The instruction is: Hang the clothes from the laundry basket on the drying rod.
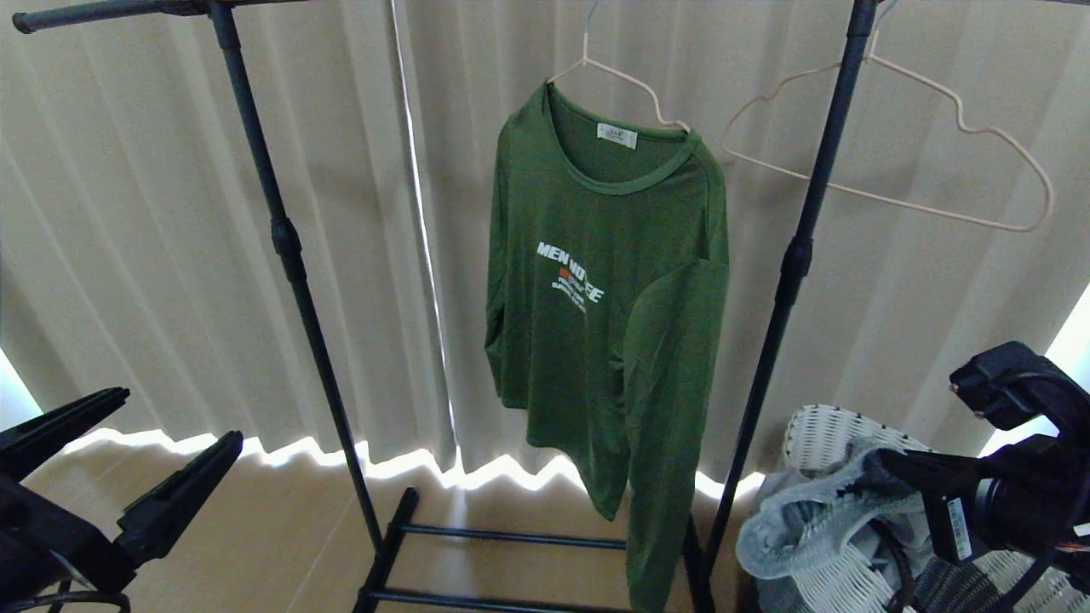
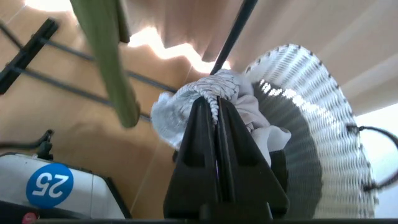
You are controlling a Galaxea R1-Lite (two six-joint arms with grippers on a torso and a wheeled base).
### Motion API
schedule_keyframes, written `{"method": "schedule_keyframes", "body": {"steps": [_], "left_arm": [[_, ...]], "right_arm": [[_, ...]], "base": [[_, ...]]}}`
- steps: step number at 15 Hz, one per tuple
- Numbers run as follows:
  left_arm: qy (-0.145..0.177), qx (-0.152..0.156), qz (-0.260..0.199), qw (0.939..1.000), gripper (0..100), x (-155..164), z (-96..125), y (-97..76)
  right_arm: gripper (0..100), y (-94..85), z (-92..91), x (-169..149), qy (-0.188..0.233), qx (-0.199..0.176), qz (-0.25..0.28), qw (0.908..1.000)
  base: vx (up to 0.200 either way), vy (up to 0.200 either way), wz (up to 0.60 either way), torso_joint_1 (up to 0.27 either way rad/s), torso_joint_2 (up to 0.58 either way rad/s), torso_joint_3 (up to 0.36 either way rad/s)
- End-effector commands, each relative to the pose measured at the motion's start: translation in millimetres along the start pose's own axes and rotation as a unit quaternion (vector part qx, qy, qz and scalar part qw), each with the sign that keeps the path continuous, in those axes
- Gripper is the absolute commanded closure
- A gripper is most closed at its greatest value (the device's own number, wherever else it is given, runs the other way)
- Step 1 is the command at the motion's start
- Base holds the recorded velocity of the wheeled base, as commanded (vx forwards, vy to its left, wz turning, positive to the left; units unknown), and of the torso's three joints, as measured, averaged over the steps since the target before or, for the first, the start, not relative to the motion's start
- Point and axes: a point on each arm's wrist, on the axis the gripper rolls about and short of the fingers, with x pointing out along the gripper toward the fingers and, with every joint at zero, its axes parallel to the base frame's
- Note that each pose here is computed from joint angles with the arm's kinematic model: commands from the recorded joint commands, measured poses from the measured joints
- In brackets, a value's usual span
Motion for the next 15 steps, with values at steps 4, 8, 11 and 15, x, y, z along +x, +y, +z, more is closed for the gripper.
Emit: {"method": "schedule_keyframes", "body": {"steps": [4, 8, 11, 15], "left_arm": [[0.023, 0.036, -0.035, 0.9985, 0, 12.9, -4.4, -5.5], [0.062, 0.122, -0.070, 0.9881, 0, 28.7, -16.9, -11.3], [0.042, 0.112, -0.161, 0.9796, 0, 50.8, -6.8, -29.9], [0.052, 0.100, -0.242, 0.9636, 0, 91.1, -2.0, -66.1]], "right_arm": [[100, 2.2, 19.0, -1.8, -0.028, 0.002, 0.007, 0.9996], [100, 12.9, 55.5, -10.6, -0.089, 0.000, 0.037, 0.9954], [100, 21.7, 84.5, -18.6, -0.134, 0.003, 0.065, 0.9888], [100, 26.3, 107.8, -32.4, -0.179, 0.001, 0.133, 0.9749]], "base": [[-0.050, 0.000, 0.00, -0.002, 0.00, 0.001], [0.000, 0.000, 0.00, 0.000, 0.00, 0.000], [0.000, 0.000, 0.00, 0.000, 0.00, 0.000], [0.000, 0.000, 0.00, 0.000, 0.00, 0.000]]}}
